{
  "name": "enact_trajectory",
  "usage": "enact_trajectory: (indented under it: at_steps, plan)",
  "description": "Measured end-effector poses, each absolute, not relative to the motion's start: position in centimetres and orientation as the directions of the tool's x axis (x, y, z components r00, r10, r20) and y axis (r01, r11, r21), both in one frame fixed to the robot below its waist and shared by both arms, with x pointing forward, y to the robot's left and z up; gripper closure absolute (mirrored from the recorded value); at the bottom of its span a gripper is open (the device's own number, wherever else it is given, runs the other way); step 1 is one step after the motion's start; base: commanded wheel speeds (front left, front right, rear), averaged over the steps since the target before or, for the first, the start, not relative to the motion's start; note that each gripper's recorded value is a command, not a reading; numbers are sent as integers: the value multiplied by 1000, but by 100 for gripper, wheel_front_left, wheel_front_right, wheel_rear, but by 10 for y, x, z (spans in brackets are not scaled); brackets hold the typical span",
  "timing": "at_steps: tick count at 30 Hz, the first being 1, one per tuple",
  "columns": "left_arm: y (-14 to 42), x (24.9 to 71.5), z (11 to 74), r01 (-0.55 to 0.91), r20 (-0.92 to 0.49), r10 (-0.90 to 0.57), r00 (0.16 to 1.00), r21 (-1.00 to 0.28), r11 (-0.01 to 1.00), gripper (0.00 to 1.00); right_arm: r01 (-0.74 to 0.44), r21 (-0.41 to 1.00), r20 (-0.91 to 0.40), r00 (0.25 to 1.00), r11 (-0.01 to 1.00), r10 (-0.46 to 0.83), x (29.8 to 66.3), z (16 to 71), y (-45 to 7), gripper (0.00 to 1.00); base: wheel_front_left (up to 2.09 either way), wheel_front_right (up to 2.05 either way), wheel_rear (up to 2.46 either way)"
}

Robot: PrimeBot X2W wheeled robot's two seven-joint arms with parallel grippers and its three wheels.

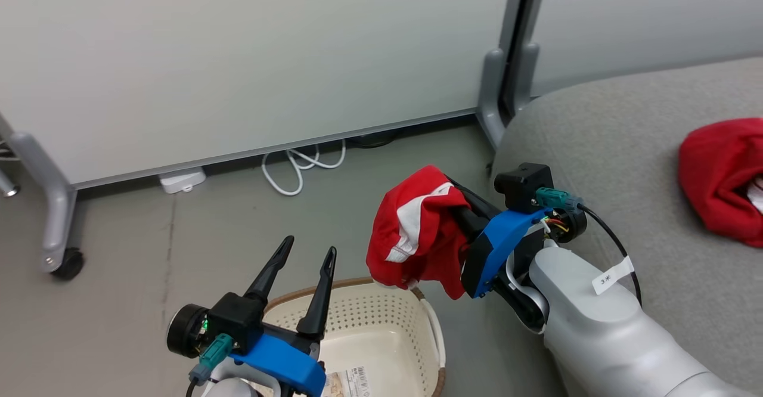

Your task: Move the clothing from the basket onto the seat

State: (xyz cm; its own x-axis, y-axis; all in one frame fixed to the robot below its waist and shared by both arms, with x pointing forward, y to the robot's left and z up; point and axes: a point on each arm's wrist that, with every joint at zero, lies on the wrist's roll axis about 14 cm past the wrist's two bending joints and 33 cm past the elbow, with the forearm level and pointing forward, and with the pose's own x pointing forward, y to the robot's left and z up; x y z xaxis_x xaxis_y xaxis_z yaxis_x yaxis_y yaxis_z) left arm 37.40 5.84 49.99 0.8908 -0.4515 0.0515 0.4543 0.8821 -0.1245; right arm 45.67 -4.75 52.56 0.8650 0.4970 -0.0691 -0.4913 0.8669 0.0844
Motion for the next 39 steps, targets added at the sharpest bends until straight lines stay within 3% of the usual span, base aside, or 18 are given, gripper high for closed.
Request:
enact_trajectory:
  at_steps: [21,39]
  plan:
    - [-49,382,483,702,14,-709,705,-154,696,0,-211,82,-74,973,974,217,428,518,-172,100,0,0,0]
    - [-122,369,472,842,5,-854,521,-170,513,0,29,88,-103,994,996,-20,387,507,-255,100,0,0,0]
